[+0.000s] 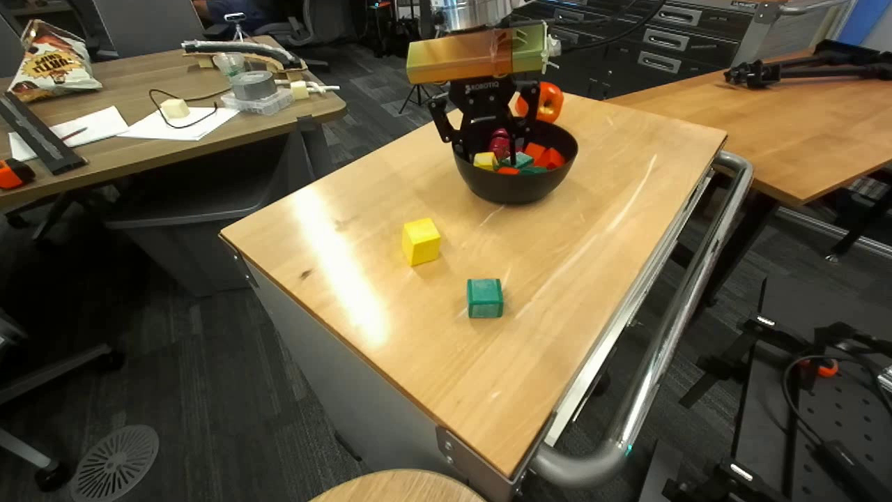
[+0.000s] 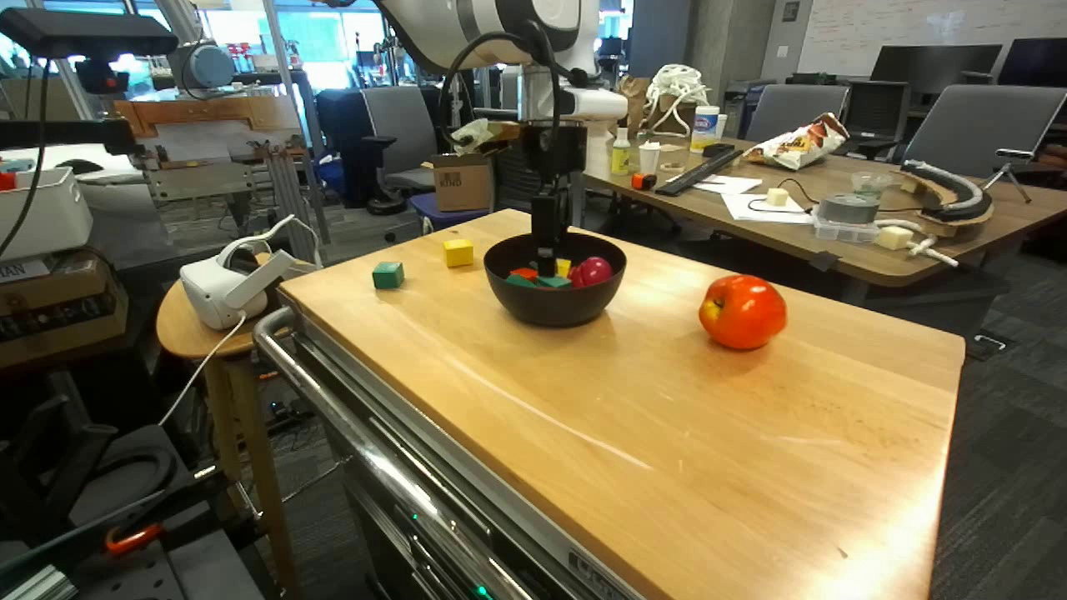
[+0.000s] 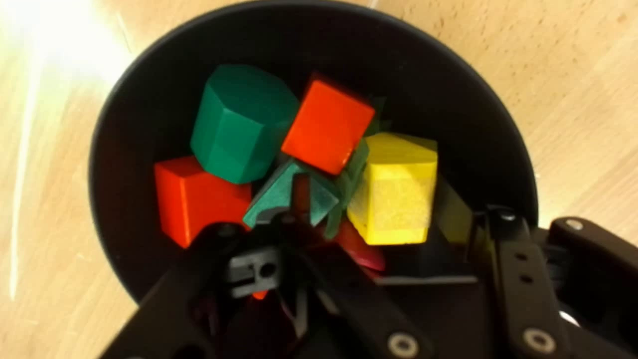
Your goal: Remove the blocks from the black bowl
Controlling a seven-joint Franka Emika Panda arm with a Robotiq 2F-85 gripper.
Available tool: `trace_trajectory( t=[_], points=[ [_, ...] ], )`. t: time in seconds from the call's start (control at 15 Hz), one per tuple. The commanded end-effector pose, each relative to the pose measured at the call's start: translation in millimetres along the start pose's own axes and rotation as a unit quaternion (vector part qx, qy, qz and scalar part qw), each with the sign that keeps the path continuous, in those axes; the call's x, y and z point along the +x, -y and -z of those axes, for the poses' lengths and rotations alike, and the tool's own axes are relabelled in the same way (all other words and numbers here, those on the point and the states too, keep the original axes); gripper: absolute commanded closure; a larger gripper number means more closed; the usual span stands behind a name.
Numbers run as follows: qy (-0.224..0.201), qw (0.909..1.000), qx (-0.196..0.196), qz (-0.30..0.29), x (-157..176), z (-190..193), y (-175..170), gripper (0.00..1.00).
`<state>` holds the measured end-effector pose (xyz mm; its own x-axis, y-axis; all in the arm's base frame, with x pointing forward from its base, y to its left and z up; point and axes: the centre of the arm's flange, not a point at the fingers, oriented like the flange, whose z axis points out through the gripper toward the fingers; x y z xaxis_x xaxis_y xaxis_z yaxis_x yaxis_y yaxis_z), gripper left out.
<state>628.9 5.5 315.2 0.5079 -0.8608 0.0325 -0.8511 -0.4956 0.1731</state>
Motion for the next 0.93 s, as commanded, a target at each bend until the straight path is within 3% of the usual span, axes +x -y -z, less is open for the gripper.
trace_trajectory(
  t=[0.0,0.53,0.73,0.87],
  points=[
    [-0.01,0.9996,-0.018,0.017,-3,-3,10,0.35],
    [-0.027,0.9977,-0.046,0.041,-10,-3,22,0.43],
    [-0.033,0.9972,-0.05,0.046,-11,-1,26,0.6],
    [-0.034,0.9969,-0.052,0.048,-13,-2,29,0.63]
  ],
)
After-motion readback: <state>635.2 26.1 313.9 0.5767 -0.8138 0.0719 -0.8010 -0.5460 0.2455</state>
